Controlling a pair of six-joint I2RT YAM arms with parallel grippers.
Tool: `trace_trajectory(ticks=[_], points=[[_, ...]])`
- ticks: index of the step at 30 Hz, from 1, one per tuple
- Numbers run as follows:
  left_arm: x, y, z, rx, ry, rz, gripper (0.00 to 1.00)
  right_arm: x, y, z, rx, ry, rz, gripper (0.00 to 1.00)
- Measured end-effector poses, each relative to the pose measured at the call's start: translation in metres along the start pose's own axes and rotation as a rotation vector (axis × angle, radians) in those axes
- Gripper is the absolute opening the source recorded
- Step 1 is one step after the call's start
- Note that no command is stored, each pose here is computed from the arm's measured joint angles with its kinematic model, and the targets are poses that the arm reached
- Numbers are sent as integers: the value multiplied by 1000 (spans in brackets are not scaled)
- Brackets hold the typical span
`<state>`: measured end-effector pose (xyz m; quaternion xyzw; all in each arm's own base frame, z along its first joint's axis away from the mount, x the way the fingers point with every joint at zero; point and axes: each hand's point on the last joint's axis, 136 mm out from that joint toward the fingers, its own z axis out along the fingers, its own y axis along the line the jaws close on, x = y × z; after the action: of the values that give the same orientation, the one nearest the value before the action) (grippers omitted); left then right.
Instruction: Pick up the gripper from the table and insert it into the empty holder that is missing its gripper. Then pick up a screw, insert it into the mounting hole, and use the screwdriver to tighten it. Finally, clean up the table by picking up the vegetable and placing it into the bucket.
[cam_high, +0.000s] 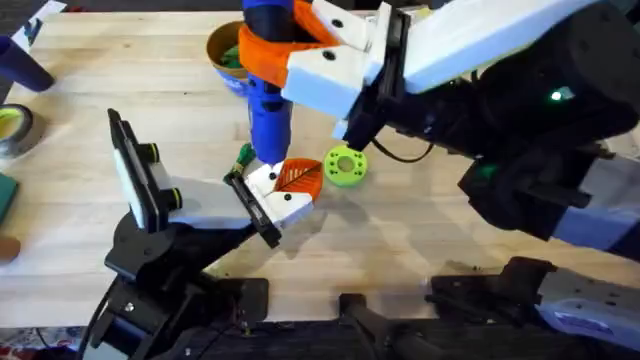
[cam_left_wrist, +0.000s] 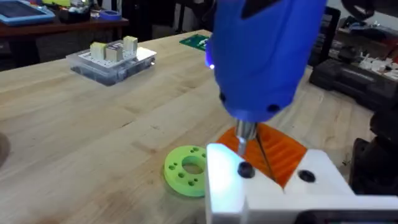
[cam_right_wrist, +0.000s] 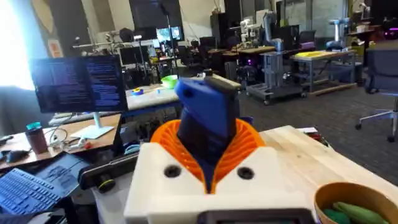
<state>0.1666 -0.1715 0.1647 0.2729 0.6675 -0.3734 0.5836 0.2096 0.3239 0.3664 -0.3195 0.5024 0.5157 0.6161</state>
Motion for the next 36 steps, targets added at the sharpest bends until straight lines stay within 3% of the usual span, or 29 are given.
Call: trace_trajectory(ticks=[36], points=[[0, 0, 0, 0, 0, -4, 14, 12, -7, 0, 34, 45, 67, 25]])
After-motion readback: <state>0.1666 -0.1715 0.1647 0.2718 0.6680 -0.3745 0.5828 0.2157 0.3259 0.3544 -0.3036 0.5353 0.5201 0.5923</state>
